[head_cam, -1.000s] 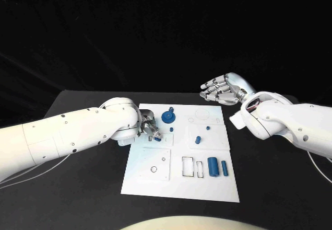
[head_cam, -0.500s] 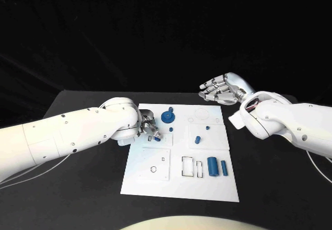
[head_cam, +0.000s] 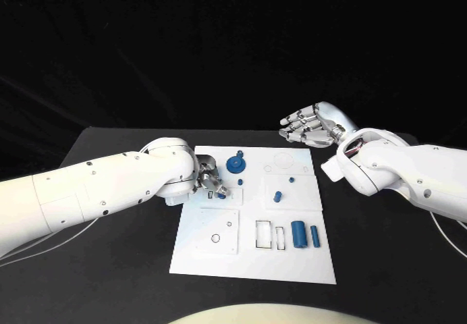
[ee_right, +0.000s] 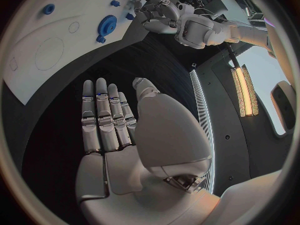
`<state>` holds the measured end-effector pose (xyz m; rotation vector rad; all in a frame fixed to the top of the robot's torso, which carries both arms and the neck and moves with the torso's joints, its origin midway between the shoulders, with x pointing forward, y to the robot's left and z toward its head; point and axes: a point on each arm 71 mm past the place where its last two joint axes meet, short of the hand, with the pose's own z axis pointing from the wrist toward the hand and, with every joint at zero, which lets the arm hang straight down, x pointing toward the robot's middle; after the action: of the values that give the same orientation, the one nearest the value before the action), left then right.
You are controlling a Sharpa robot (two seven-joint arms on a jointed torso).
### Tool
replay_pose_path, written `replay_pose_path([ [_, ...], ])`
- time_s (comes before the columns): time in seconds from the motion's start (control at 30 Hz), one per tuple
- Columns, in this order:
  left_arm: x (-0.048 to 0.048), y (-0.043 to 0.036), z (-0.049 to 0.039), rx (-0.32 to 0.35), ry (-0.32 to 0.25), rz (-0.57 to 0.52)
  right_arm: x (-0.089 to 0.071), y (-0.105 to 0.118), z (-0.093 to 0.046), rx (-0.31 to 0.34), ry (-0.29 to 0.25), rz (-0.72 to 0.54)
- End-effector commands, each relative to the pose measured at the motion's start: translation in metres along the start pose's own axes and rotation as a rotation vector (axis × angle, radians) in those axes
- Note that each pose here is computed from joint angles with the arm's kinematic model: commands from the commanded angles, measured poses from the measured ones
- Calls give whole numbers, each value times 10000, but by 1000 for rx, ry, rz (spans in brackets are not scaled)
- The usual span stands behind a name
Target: Assemble the parts on the task board
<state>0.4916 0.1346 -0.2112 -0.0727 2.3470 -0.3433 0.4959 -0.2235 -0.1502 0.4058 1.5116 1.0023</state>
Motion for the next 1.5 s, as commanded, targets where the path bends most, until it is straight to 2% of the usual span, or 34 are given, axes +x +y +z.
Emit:
replay_pose_path([
  [0.03, 22, -17, 3, 3, 19, 13, 13, 13, 1, -15, 12, -6],
  [1.07, 10, 14, -7, -1, 10, 5, 8, -1, 0, -15, 9, -5],
  [1.33, -4, 42, -39, -1, 2, 3, 8, -5, -1, -14, 8, -5],
  [1.5, -52, 52, -102, 8, -15, -11, 8, -8, -2, -16, 6, -5],
])
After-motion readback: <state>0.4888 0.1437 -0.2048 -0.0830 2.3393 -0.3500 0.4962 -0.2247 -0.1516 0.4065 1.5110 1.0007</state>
